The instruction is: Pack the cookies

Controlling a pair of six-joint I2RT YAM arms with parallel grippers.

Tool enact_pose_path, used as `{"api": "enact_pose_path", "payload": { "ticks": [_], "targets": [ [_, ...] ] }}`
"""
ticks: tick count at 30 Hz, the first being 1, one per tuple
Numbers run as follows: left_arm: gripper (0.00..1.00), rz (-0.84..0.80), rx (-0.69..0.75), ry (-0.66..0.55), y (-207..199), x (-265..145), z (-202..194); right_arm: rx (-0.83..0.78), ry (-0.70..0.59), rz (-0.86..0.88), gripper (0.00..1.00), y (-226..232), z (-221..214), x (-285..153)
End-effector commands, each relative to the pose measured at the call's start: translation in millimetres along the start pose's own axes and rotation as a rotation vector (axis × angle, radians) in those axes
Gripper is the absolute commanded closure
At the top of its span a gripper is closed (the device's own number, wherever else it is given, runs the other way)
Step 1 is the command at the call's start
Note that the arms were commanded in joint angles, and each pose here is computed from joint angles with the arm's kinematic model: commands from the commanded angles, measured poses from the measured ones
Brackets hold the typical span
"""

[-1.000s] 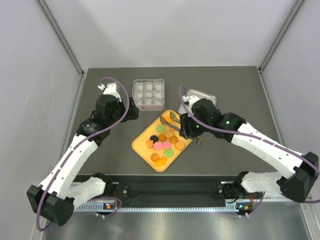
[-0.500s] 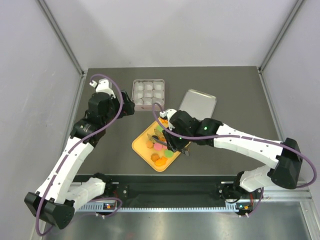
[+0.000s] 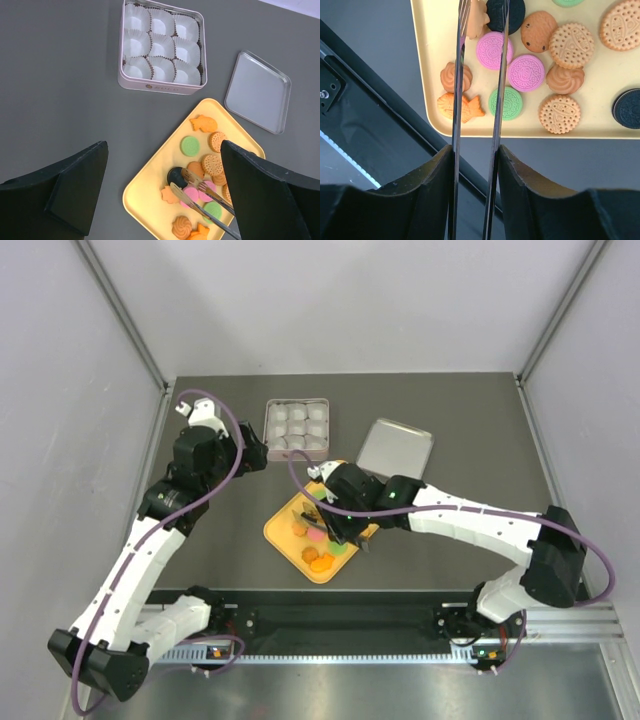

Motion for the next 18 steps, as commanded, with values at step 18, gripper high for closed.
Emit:
{"api": "enact_pose_path", "payload": {
  "ticks": [18],
  "targets": [
    [0.01, -0.029, 0.001, -0.011, 0.7, 5.0, -3.9, -0.039, 0.0, 0.039, 0.62, 15.5, 3.6, 6.7]
  ]
}}
Point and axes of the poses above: each gripper's point midway between its finger pads, its own x axis out along the fingers, its own y axis along the line the jaws close on, z = x × y, the point moved 5 cm from there along -x, back along the fingers, and after that the axes turned 13 degrees about x, right-handed, at the moved point
